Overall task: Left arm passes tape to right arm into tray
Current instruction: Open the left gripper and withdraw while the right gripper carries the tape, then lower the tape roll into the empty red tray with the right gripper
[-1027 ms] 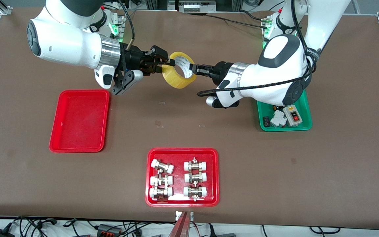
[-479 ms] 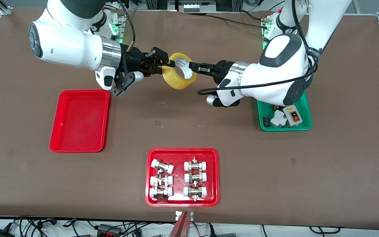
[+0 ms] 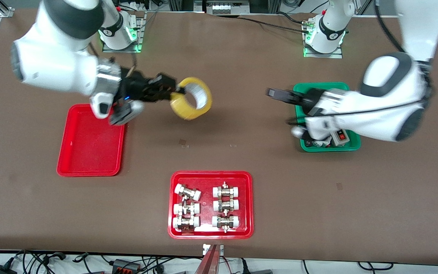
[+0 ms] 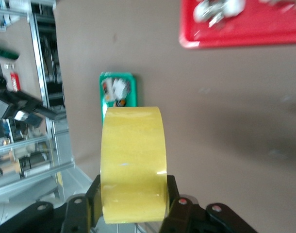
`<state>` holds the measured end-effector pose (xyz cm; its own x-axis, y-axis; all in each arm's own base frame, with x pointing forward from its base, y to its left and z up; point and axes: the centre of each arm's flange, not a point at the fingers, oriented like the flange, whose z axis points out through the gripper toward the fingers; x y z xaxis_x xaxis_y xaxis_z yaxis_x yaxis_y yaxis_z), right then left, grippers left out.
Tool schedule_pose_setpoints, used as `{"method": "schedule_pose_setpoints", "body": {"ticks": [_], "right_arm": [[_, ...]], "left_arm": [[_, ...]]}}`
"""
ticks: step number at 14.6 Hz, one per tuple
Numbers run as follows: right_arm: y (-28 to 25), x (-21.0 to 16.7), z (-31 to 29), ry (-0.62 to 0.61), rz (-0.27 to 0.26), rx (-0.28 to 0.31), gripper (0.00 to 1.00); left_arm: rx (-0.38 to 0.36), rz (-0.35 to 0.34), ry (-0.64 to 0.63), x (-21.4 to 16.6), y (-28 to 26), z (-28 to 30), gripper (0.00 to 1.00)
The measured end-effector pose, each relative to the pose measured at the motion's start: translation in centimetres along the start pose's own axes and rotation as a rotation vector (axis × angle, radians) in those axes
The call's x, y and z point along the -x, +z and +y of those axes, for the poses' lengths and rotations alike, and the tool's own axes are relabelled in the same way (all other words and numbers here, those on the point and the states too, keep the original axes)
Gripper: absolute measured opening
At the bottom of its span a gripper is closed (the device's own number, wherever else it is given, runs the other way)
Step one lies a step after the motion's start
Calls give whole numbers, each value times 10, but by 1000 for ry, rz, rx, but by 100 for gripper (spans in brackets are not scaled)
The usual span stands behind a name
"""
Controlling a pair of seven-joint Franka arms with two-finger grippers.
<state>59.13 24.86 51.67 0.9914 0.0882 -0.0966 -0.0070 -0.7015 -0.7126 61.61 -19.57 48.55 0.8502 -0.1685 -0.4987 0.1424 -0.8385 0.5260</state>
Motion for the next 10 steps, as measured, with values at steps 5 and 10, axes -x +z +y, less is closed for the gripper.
{"method": "schedule_pose_setpoints", "body": {"ticks": [5, 10], "right_arm": [[-80, -46, 218, 198, 16, -37, 53], [-113, -30, 395, 312, -1, -108, 53]], "left_arm": [[-358, 66, 158, 3, -33, -58, 100], [-558, 192, 140, 57, -105, -77, 100]]}}
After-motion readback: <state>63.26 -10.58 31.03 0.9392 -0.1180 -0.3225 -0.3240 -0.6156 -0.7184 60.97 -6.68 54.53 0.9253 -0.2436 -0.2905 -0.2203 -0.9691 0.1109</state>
